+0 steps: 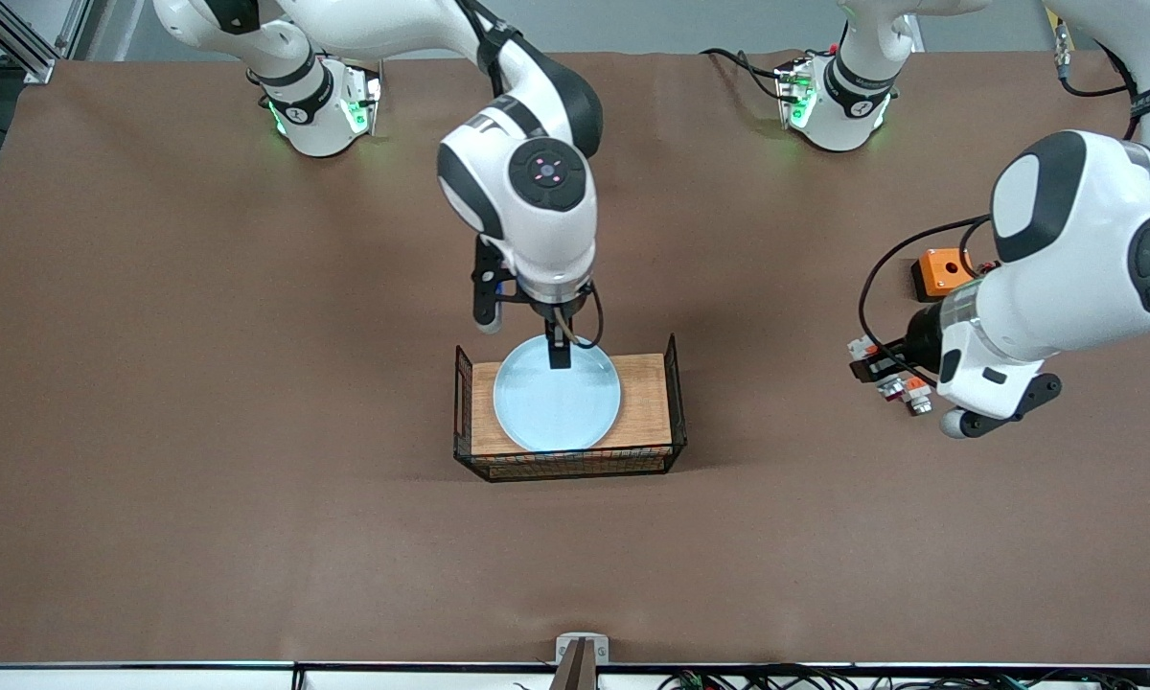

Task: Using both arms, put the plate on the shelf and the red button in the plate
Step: 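Lower the plate into the wooden box and open the right gripper, then carry the red button toward the plate while the right gripper withdraws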

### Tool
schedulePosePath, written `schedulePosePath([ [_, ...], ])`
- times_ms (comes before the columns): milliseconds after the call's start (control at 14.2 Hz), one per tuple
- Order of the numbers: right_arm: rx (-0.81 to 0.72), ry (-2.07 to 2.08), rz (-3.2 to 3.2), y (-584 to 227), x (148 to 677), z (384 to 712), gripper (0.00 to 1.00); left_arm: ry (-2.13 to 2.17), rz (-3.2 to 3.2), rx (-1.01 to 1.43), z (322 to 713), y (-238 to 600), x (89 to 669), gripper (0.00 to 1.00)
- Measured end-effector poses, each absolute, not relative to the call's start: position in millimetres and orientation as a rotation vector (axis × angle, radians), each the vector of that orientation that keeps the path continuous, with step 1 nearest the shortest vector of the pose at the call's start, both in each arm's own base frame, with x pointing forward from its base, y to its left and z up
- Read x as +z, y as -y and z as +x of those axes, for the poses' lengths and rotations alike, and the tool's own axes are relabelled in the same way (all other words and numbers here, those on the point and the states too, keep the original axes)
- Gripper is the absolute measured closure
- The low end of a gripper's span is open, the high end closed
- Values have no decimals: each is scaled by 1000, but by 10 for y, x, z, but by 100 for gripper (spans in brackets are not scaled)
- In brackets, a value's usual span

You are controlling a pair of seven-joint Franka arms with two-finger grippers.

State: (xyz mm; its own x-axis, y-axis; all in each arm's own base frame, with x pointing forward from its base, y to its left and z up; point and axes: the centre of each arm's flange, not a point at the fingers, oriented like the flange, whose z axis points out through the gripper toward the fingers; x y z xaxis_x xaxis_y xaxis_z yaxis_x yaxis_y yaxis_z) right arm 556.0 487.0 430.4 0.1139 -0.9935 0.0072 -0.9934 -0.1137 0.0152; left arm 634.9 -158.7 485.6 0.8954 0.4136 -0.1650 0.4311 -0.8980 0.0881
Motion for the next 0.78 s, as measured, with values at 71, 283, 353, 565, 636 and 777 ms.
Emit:
schedulePosePath([
  [71, -35, 2008, 2375, -4736, 4400, 5615, 0, -691, 2929, -223, 6322, 1683, 4863, 59],
  [283, -112, 1782, 2493, -4284, 4674, 5750, 0, -877, 2888, -247, 6234, 1981, 4878, 59],
  [353, -139, 1683, 2533, -4097, 4763, 5789, 0, -947, 2869, -249, 6202, 2108, 4899, 59],
  [565, -212, 1385, 2679, -3382, 5132, 5961, 0, -1092, 2821, -247, 6130, 2451, 4967, 59],
  [636, -235, 1306, 2720, -3111, 5259, 6018, 0, -1149, 2801, -250, 6112, 2534, 4970, 59],
  [777, -278, 1163, 2792, -2574, 5461, 6120, 0, -1320, 2729, -253, 6083, 2698, 4968, 59],
])
